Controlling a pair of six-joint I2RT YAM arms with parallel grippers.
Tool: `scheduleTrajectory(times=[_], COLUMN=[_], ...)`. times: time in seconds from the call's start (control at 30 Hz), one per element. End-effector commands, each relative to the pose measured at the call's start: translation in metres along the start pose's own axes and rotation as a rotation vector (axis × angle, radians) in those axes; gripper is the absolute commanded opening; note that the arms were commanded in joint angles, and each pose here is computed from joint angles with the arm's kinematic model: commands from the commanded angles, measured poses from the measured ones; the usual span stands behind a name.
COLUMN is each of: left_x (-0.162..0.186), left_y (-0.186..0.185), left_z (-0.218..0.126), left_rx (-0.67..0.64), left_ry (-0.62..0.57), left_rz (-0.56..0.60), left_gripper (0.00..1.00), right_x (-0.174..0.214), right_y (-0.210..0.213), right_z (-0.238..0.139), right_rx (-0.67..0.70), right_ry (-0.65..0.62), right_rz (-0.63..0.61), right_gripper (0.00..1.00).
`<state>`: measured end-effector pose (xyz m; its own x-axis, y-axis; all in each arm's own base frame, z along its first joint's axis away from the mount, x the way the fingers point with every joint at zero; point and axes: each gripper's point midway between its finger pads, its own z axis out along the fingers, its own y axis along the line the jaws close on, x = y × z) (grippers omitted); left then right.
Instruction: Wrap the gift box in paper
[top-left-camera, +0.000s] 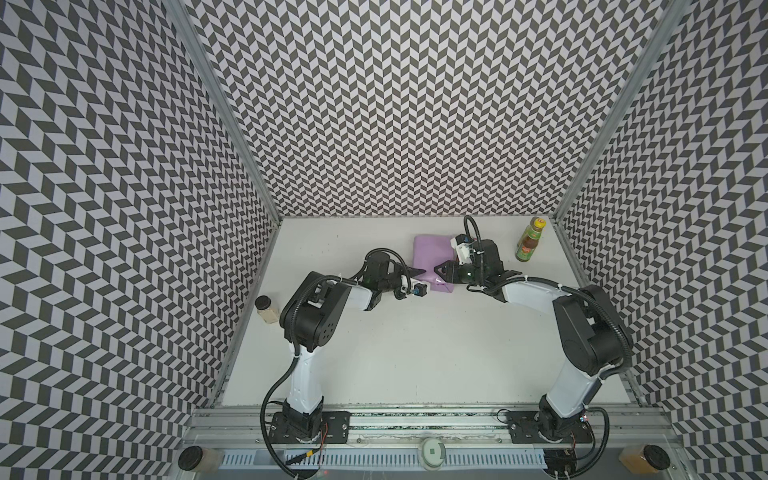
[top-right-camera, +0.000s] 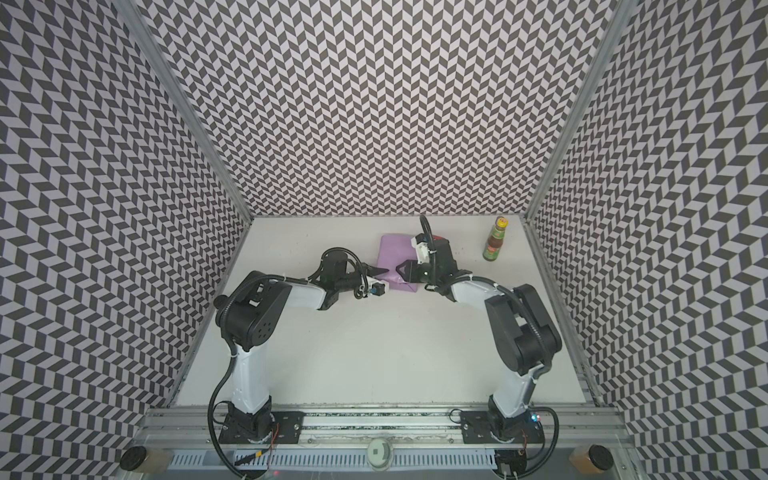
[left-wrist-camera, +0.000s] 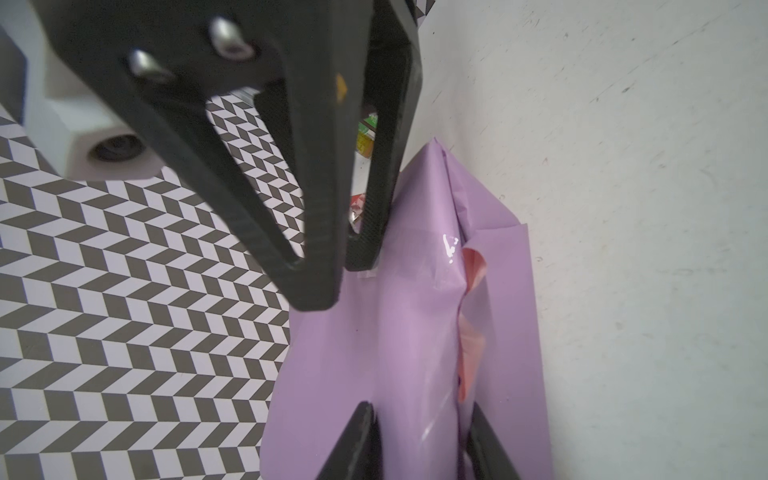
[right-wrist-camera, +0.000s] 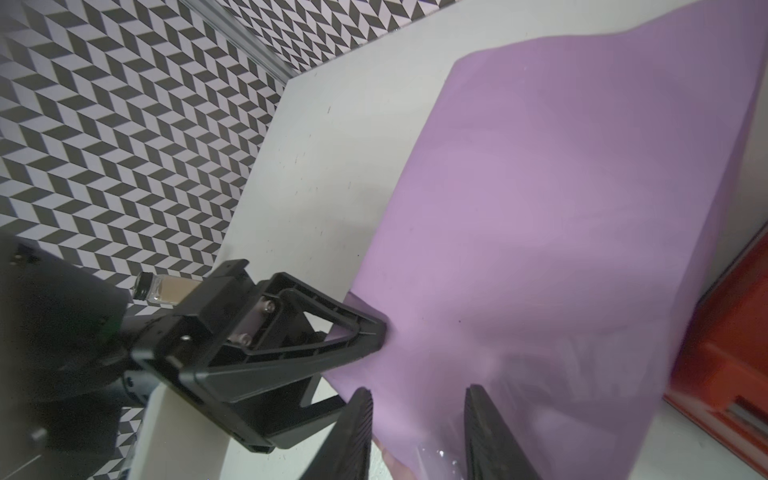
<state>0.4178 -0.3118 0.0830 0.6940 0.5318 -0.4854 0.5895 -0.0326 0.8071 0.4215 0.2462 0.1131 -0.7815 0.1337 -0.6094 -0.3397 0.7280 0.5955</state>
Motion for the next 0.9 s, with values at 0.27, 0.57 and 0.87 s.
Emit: scheduleTrajectory(times=[0.27,0.57,0.87], left_x=[0.029,0.029,0.030], left_y=[-0.056,-0.055,-0.056], left_z=[0.002,0.002,0.002], left_rx=[0.154,0.154,0.156], left_ry=[0.101,0.102,0.103], left_rz=[-0.126,-0.126,-0.125], left_gripper=[0.34,0.34,0.34], right_x=[-0.041,-0.002,0.012], right_y=[-0.019,0.030,0.014], right_z=[-0.012,-0.025,0.001], right_rx=[0.084,-0.077,-0.035], right_ry=[-0.083,-0.043,0.013], right_rz=[-0.046,-0.100,-0.082], right_gripper=[0.39,0.39,0.38])
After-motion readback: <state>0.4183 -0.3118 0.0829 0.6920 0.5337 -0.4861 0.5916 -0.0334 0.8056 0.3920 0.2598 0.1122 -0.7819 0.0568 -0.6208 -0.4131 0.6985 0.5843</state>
